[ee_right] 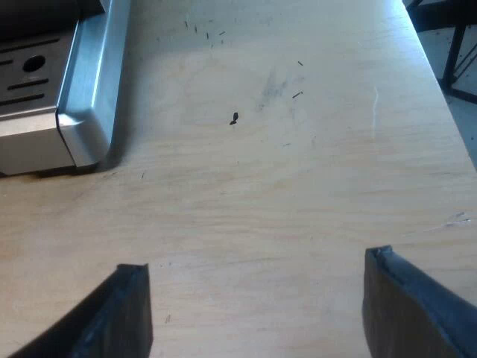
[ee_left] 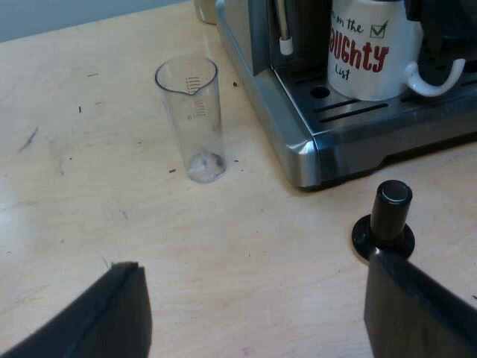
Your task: Remove mug from coffee machine
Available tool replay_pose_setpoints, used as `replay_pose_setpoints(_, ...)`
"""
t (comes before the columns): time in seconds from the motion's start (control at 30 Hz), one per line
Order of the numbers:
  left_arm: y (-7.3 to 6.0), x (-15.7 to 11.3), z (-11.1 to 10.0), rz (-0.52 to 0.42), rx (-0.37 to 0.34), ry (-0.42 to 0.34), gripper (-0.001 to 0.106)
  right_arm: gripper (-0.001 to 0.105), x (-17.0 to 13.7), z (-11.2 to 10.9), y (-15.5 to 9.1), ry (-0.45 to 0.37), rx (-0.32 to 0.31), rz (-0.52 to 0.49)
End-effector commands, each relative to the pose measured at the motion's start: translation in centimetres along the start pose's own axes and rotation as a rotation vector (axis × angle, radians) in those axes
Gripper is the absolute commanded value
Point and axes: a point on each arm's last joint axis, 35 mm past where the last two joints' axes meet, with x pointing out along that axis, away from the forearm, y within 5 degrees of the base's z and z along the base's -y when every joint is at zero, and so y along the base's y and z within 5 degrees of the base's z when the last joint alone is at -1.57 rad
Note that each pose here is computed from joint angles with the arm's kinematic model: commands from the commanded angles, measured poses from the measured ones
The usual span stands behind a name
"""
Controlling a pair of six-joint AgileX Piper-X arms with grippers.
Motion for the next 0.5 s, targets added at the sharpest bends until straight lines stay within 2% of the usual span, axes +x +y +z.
replay_pose_setpoints(0.03, 0.0, -0.08, 0.26, 0.008, -0.005, -0.005, 0.062, 0.062, -0.07, 0.26, -0.06, -0.013, -0.011, -0.004)
replay_pose_setpoints(0.5, -0.01, -0.08, 0.25, 0.006, -0.003, -0.005, 0.062, 0.062, -0.16, 0.38, -0.05, -0.021, -0.009, 0.002)
